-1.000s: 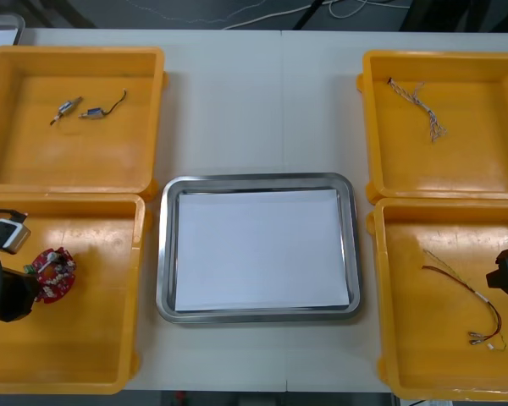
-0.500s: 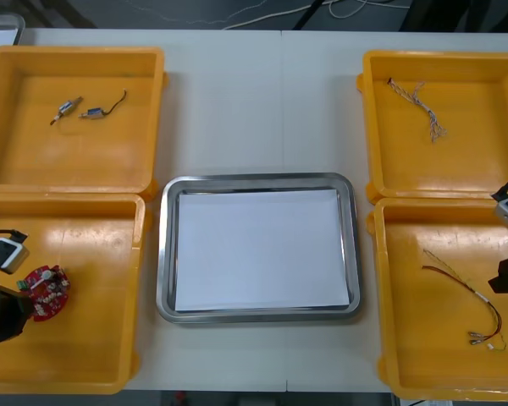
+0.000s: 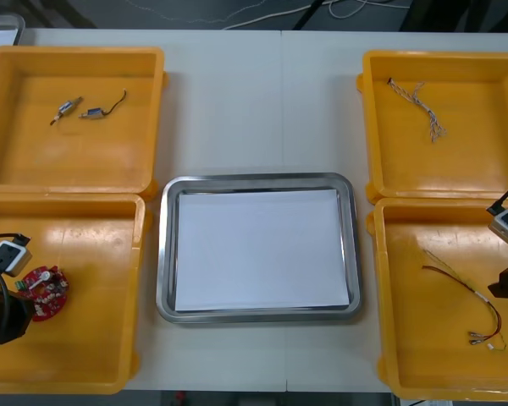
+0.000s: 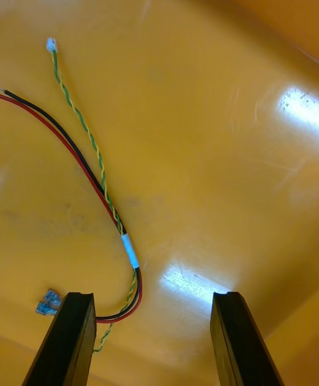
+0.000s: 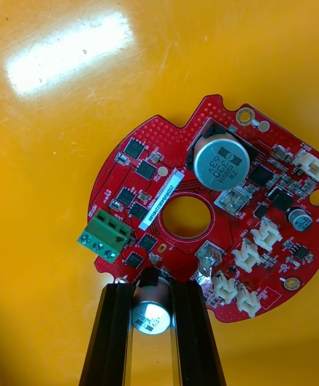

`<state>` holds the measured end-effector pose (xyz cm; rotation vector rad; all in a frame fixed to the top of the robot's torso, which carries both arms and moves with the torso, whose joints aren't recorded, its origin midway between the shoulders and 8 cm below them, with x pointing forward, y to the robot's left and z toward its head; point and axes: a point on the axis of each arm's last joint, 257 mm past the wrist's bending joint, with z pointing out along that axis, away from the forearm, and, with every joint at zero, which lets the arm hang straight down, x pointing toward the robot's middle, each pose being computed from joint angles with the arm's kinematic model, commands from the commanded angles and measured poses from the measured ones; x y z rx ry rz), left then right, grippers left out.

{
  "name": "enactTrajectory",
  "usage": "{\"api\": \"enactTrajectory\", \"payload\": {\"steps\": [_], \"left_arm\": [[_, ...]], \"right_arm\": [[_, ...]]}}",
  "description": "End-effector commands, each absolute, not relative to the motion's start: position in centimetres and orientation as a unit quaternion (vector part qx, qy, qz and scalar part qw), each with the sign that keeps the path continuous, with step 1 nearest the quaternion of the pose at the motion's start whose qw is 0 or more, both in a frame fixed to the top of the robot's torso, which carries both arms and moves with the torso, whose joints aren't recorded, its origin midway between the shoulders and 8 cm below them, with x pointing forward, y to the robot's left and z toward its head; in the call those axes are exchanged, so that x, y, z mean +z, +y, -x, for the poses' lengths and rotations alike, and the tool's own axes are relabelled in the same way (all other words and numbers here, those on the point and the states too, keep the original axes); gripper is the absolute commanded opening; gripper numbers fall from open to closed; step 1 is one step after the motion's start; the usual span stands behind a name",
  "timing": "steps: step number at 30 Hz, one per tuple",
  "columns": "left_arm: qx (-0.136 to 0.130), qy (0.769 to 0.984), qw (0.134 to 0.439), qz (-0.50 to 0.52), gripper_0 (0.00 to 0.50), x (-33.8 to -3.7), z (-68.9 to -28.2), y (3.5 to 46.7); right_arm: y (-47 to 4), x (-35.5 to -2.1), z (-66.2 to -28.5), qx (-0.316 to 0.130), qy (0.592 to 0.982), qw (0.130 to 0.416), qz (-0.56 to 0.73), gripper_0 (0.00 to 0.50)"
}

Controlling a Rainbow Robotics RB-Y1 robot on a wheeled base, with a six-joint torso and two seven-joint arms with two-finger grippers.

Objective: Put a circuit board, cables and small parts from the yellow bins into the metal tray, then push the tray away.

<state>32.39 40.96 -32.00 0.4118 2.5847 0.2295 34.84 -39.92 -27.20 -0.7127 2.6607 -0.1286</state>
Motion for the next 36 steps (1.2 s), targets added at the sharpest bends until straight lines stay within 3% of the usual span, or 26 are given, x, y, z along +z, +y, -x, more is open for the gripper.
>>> {"api": "enactTrajectory", "payload": {"steps": [1,5,6,11,17,29,36], "left_arm": [[0.085,0.945,0.257,-0.186,0.000,-32.2,-31.9,39.6],[0.083,0.944,0.259,-0.189,0.000,-32.1,-32.0,39.2],[0.083,0.943,0.260,-0.189,0.020,-32.1,-32.1,39.2],[0.081,0.942,0.262,-0.192,0.252,-32.0,-32.2,38.8],[0.073,0.941,0.263,-0.199,0.352,-31.3,-32.6,38.1],[0.030,0.947,0.245,-0.207,0.454,-28.1,-33.4,36.6],[0.012,0.942,0.263,-0.206,0.456,-26.5,-34.7,35.7]], "right_arm": [[-40.5,-28.2,-34.2,-0.057,0.945,0.190,0.262,0.500],[-40.1,-29.0,-34.4,-0.059,0.942,0.192,0.270,0.500],[-40.0,-29.1,-34.4,-0.059,0.942,0.191,0.271,0.500],[-40.0,-30.0,-34.3,-0.055,0.943,0.187,0.270,0.500],[-40.0,-31.6,-34.3,-0.046,0.947,0.182,0.260,0.500],[-39.0,-33.2,-33.9,-0.048,0.947,0.170,0.268,0.500],[-38.7,-34.0,-33.6,-0.047,0.948,0.166,0.267,0.500]]}}
